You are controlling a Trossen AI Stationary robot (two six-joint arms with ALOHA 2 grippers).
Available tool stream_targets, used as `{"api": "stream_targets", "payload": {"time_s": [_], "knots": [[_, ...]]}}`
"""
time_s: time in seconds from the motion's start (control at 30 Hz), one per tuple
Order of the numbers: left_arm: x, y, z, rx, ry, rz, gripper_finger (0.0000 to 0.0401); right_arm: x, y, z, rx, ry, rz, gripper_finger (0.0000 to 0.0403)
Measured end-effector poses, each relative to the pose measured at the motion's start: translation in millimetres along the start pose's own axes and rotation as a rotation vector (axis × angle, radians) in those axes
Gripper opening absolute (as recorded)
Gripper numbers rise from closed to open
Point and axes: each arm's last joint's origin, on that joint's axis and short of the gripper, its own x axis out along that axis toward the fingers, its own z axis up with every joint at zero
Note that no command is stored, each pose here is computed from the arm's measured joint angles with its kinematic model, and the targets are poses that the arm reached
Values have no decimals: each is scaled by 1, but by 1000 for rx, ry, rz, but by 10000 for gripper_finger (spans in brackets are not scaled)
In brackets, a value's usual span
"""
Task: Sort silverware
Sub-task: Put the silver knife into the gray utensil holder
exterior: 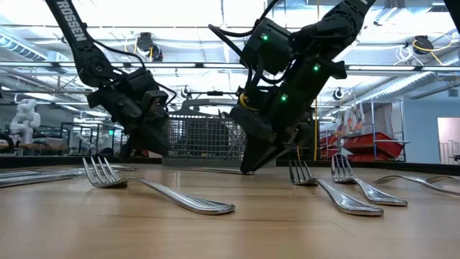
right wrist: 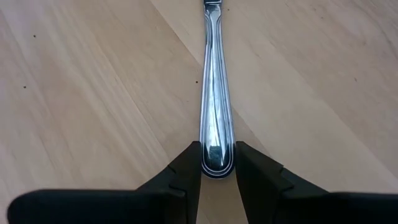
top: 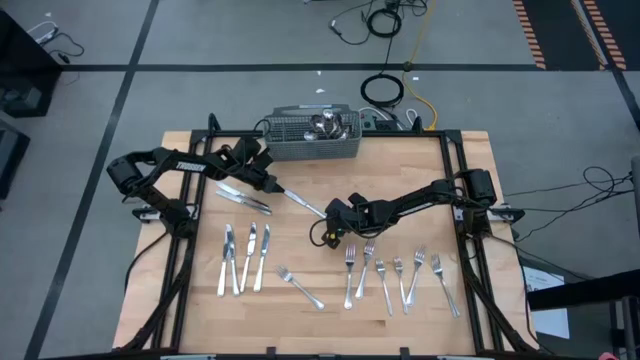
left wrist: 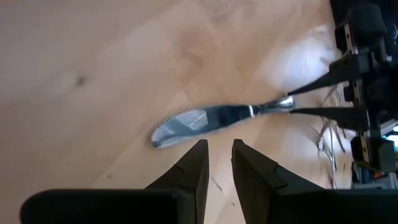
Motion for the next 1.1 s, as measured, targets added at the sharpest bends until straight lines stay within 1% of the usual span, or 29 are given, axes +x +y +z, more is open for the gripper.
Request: {"api": "stream_targets", "payload": {"time_s": [0.1, 0.17, 0.27, 0.43, 0.53, 0.6, 0.73, 0.87, 1.0, 1.1], "knots": [[0, 1, 1, 0, -16, 33, 83, 0, 0, 0, 0, 0, 3, 87], [0, 2, 0, -6, -14, 44, 95, 0, 0, 0, -3, 1, 4, 87], [0, 2, -1, 8, -9, 49, 126, 0, 0, 0, -6, 0, 4, 87], [-1, 7, -6, 7, 12, 153, 186, 0, 0, 0, -17, 0, 4, 86], [-1, 7, -6, 21, 4, 175, 215, 0, 0, 0, -19, 0, 4, 86], [-1, 7, -5, -1, -6, 173, 227, 0, 0, 0, -21, 0, 4, 86], [3, 4, -6, -6, -5, 178, 233, 0, 0, 0, -34, -1, 5, 86], [10, 4, -7, -35, 5, 172, 233, 0, 0, 0, -38, -1, 5, 86], [17, 5, -8, -61, 32, 127, 233, 0, 0, 0, -42, -1, 5, 86], [18, 4, -10, -61, 43, 121, 233, 0, 0, 0, -42, -1, 5, 86]]}}
